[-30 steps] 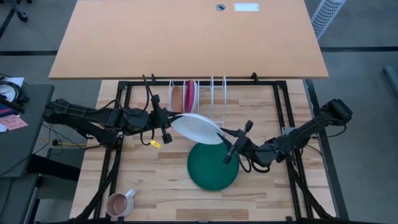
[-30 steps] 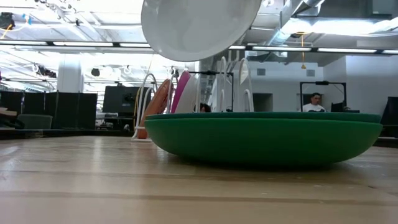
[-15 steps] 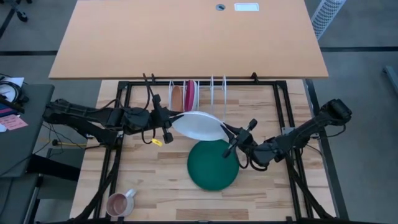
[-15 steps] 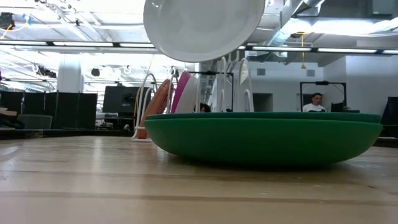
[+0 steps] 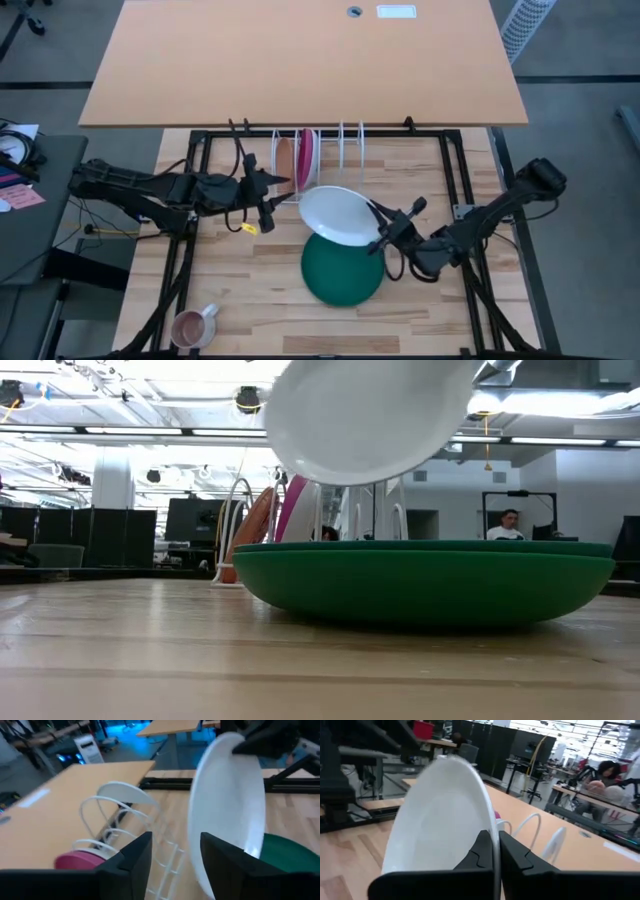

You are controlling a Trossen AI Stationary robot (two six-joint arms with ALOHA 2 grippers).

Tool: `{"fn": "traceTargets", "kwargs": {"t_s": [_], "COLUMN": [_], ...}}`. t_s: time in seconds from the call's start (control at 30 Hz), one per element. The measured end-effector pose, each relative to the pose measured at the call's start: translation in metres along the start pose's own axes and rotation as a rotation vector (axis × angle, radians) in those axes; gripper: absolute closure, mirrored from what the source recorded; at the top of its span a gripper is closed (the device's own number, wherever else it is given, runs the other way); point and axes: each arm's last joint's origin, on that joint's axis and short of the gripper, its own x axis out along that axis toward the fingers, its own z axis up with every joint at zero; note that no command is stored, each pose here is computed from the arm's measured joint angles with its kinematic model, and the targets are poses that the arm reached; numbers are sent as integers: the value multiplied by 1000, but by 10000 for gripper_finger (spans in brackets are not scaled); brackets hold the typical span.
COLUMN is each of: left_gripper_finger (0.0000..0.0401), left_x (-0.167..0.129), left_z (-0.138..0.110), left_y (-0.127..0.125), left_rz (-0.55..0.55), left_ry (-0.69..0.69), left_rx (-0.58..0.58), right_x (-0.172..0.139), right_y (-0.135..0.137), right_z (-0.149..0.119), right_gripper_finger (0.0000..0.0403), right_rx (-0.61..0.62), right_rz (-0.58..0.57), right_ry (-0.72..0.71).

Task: Sort dishes
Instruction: Put the white plate in the dish rack

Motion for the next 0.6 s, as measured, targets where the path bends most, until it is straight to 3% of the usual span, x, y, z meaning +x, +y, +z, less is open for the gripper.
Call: {"fn": "traceTargets", "kwargs": {"t_s": [0.23,0.5,0.6], "left_gripper_finger": [237,237,237], "left_x": [14,44,48], "left_z": [-7,-16,-17], "left_y": [-12,-15,-10], "left_rz": [-109,-63,2], "left_ry": [42,73,77], "left_rx": [-16,-24,-43], "right_x": [-16,-17,-18], "right_y": [-10,-12,-12], "right_z": [10,13,15], "right_gripper_finger": [395,395,395], "right_rx": [10,28,22], "right_rz": [-53,-44,-42], "right_ry": [3,1,1]}}
